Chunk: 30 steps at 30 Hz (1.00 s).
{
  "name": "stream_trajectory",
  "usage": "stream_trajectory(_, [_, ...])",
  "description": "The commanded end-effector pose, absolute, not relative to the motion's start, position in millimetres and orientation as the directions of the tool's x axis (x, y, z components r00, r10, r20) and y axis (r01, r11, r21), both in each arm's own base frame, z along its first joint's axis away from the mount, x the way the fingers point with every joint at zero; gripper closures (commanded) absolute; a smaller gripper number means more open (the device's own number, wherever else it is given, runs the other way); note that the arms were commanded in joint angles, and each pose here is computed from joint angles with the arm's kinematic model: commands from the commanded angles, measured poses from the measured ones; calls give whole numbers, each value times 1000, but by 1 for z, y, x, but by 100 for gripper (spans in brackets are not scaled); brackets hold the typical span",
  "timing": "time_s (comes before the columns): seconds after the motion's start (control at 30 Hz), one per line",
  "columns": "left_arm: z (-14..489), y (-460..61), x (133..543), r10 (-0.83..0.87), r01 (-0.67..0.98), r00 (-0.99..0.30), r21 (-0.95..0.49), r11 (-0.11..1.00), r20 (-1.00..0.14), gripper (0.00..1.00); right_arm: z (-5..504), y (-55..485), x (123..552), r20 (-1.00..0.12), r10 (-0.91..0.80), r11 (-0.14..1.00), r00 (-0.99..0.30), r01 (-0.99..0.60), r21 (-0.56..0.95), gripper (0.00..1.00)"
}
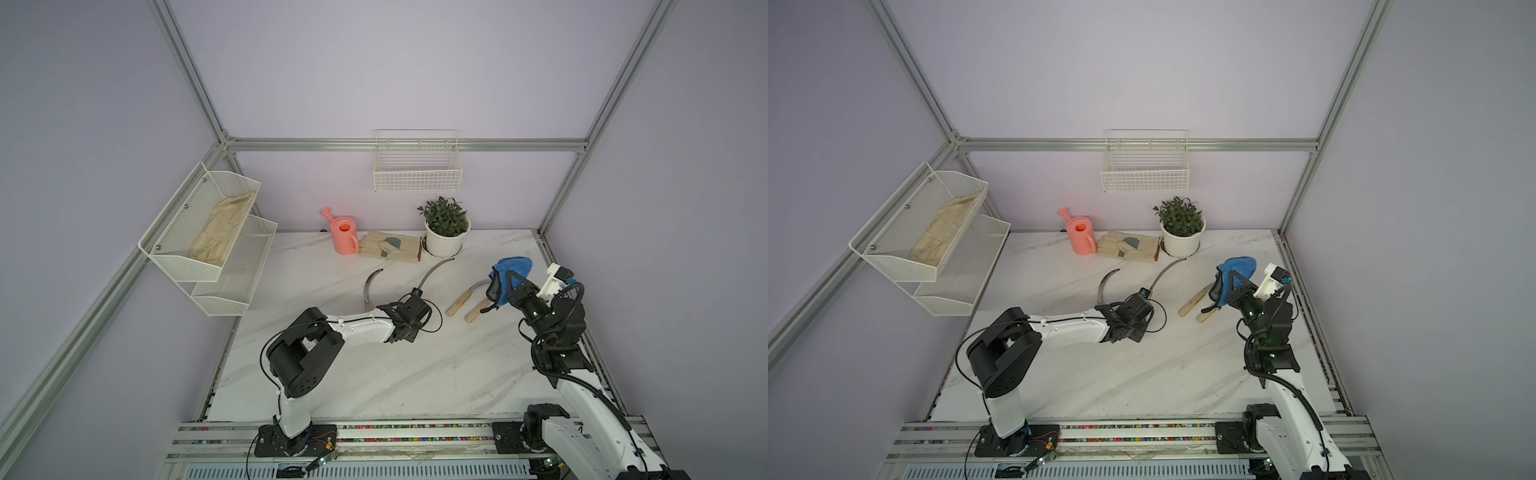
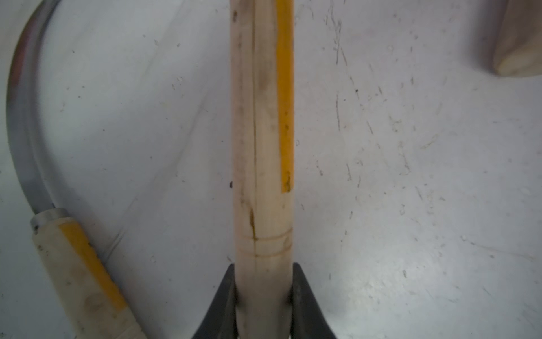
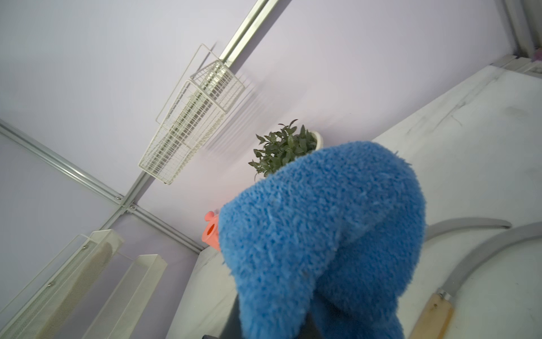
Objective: Wipe small sickles with rags
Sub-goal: Place the small sickle at the center of the board.
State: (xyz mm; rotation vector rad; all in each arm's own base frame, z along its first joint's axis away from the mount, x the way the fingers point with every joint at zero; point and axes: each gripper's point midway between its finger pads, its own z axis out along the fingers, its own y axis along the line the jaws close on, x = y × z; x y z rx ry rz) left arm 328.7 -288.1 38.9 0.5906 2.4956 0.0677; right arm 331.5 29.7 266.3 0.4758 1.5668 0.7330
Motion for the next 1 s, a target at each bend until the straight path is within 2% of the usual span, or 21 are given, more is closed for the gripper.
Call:
stream_trajectory(0.0, [63, -297, 348, 428, 356, -718, 239, 904, -549, 100, 254, 11, 328, -747, 661, 747, -75, -30, 664, 100])
stream_trajectory(0.33, [51, -312, 350, 530, 377, -721, 390, 840, -446, 100, 203, -10, 328, -755, 652, 756, -66, 122, 643, 100])
stream_trajectory(0.5, [40, -325, 344, 607, 422, -698, 467, 777, -380, 100, 189, -12, 331, -756, 651, 757, -74, 142, 638, 100])
stream_trajectory(0.63, [30, -333, 342, 629, 451, -696, 471, 758, -346, 100, 182, -13, 330, -754, 652, 755, -75, 157, 637, 100])
stream_trajectory(0.7, [31, -334, 343, 632, 453, -695, 472, 756, -344, 95, 180, -13, 329, -753, 654, 754, -77, 153, 639, 100])
stream_trajectory(0.77, [34, -335, 342, 627, 454, -695, 462, 762, -351, 86, 179, -12, 328, -752, 654, 754, -80, 149, 640, 100])
stream_trajectory(0.9, [49, -340, 344, 612, 447, -682, 434, 782, -400, 76, 178, -12, 327, -752, 654, 754, -80, 150, 640, 100])
stream_trajectory(0.97, [56, -341, 345, 602, 443, -676, 419, 793, -424, 75, 178, -11, 327, -753, 653, 756, -81, 143, 639, 100])
